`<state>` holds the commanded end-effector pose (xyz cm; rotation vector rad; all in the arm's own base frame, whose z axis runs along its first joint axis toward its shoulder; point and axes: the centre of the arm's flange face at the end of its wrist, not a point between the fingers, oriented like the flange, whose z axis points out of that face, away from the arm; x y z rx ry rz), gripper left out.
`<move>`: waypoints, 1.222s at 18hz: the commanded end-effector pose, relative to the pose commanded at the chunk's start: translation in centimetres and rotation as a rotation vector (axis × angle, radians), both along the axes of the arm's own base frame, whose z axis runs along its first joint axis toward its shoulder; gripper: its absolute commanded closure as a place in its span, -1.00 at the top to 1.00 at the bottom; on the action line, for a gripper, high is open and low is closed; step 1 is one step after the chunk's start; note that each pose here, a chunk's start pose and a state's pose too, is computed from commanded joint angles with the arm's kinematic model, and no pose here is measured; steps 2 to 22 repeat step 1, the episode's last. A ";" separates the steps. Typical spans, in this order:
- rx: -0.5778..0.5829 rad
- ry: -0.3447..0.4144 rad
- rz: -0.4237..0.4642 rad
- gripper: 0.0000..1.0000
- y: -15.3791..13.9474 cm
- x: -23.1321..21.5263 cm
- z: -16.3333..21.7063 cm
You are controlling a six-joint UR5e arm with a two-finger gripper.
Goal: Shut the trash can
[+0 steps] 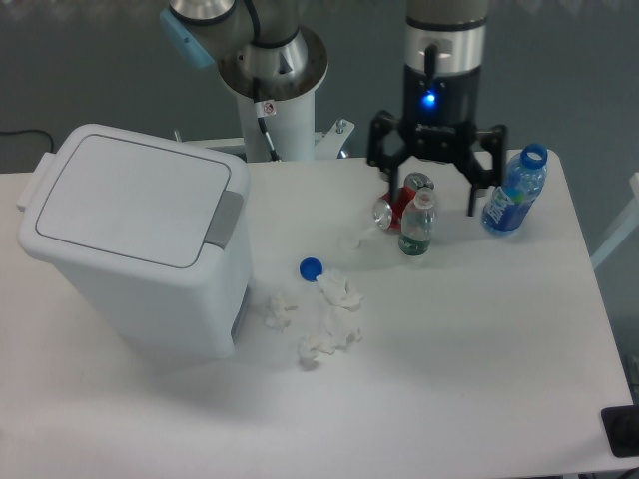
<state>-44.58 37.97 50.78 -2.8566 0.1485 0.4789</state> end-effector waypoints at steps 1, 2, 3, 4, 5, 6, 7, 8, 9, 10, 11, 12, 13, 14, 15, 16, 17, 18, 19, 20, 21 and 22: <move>-0.001 0.004 -0.002 1.00 0.1 -0.2 0.1; -0.001 0.004 -0.002 1.00 0.1 -0.2 0.1; -0.001 0.004 -0.002 1.00 0.1 -0.2 0.1; -0.001 0.004 -0.002 1.00 0.1 -0.2 0.1; -0.001 0.004 -0.002 1.00 0.1 -0.2 0.1; -0.001 0.004 -0.002 1.00 0.1 -0.2 0.1; -0.001 0.004 -0.002 1.00 0.1 -0.2 0.1; -0.001 0.004 -0.002 1.00 0.1 -0.2 0.1; -0.001 0.004 -0.002 1.00 0.1 -0.2 0.1; -0.001 0.004 -0.002 1.00 0.1 -0.2 0.1; -0.001 0.004 -0.002 1.00 0.1 -0.2 0.1; -0.001 0.004 -0.002 1.00 0.1 -0.2 0.1; -0.001 0.004 -0.002 1.00 0.1 -0.2 0.1; -0.001 0.004 -0.002 1.00 0.1 -0.2 0.1; -0.001 0.004 -0.002 1.00 0.1 -0.2 0.1; -0.001 0.004 -0.002 1.00 0.1 -0.2 0.1; -0.001 0.004 -0.002 1.00 0.1 -0.2 0.1; -0.001 0.004 -0.002 1.00 0.1 -0.2 0.1; -0.001 0.004 -0.002 1.00 0.1 -0.2 0.1; -0.001 0.004 -0.002 1.00 0.1 -0.2 0.1; -0.001 0.004 -0.002 1.00 0.1 -0.2 0.1; -0.001 0.004 -0.002 1.00 0.1 -0.2 0.1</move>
